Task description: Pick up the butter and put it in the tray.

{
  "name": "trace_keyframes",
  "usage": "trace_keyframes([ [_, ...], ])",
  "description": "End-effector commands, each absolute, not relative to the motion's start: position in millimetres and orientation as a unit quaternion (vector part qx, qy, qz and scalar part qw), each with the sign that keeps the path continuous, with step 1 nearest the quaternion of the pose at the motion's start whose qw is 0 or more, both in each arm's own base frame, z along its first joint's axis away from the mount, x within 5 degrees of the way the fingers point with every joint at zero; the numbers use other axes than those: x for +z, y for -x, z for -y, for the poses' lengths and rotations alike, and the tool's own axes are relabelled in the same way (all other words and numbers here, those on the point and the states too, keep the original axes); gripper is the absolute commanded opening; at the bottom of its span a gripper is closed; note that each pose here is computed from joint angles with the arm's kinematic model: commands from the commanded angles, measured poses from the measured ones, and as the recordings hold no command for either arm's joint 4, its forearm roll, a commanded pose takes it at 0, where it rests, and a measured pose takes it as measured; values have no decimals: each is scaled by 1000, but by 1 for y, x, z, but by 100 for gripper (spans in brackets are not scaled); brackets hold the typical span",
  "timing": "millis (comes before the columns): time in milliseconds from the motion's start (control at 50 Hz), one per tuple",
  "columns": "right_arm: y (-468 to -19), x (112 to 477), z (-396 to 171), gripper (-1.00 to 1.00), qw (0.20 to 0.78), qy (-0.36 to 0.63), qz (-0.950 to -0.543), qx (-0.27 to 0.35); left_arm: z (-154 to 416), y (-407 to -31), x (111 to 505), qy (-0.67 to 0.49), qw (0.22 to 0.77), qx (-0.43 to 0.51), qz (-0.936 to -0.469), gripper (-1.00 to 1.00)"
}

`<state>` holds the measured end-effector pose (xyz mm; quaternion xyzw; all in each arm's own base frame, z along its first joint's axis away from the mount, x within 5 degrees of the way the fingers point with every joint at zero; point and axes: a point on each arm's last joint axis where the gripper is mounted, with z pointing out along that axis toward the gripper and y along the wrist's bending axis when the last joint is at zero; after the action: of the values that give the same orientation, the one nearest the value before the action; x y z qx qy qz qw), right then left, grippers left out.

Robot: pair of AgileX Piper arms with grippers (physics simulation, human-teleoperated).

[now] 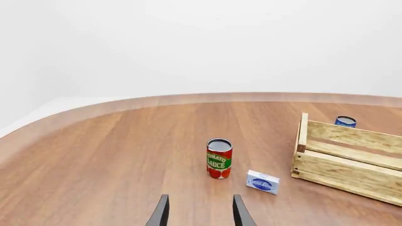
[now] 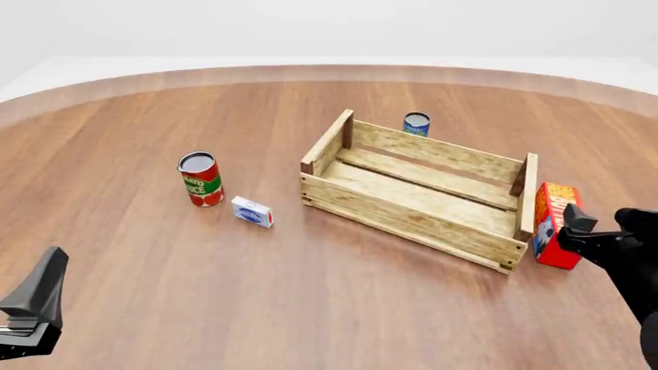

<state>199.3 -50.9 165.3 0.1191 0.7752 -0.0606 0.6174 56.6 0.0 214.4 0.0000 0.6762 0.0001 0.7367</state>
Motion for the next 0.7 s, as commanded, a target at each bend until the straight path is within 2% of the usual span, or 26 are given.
trace_keyframes([
  [20,-203,158,51,100,609,-122,-782,-56,0,-57,214,0,737,0,-676,100],
  [700,-215,132,54,100,587,-132,-797,-48,0,-57,214,0,737,0,-676,100],
])
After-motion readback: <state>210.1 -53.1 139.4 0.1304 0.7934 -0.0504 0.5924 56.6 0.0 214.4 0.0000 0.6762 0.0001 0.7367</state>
